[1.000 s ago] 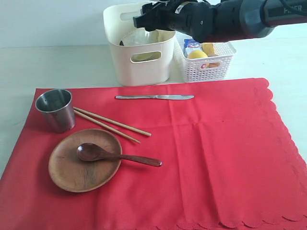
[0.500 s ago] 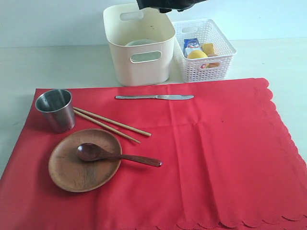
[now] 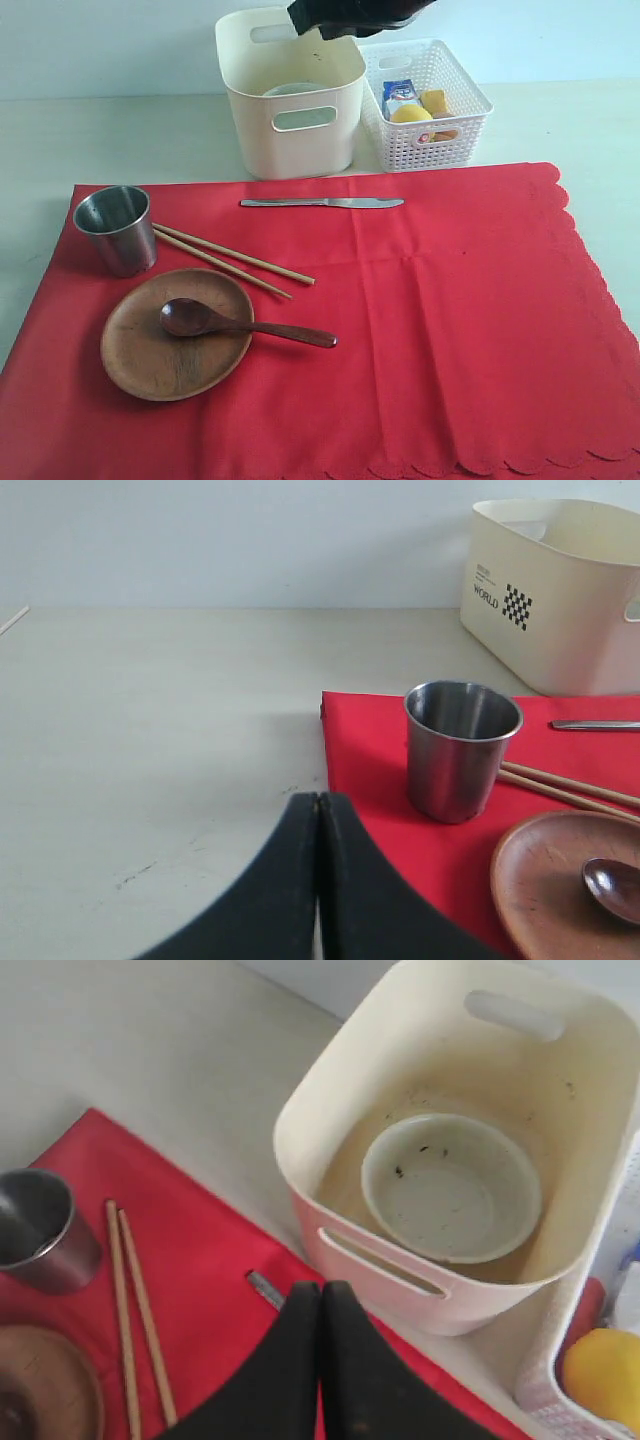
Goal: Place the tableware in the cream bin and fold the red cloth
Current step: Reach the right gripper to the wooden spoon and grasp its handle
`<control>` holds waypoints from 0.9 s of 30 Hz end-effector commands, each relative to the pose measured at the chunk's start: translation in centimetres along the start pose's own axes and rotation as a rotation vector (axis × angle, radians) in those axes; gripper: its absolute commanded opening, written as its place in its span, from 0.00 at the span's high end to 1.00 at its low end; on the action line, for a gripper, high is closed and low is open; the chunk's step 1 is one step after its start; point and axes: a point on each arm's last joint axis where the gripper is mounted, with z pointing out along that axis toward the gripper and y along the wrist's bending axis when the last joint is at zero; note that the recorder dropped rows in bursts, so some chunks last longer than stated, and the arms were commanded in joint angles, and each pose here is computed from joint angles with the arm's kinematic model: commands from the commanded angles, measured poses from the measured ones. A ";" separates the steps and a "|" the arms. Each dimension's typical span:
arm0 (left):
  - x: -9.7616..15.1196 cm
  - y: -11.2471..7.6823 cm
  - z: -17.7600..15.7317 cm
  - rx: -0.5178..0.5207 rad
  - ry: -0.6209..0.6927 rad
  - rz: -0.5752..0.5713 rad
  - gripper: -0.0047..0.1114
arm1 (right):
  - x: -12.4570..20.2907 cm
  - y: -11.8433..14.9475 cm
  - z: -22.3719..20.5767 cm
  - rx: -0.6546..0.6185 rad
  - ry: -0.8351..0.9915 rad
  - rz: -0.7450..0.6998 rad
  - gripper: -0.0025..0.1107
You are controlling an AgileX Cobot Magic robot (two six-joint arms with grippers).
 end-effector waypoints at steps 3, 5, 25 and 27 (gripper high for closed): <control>0.0 0.0 0.0 -0.004 -0.008 0.004 0.96 | 0.5 1.2 -0.6 -0.124 0.071 -0.106 0.98; 0.0 0.0 0.0 -0.004 -0.008 0.004 0.96 | 0.8 1.5 -0.7 -0.164 0.106 -0.127 0.98; 0.0 0.0 0.0 -0.004 -0.008 0.004 0.96 | 5.7 13.6 5.9 -0.440 0.374 -0.480 0.98; 0.0 0.0 0.0 -0.004 -0.008 0.004 0.96 | 6.5 14.2 6.8 -0.452 0.402 -0.490 0.98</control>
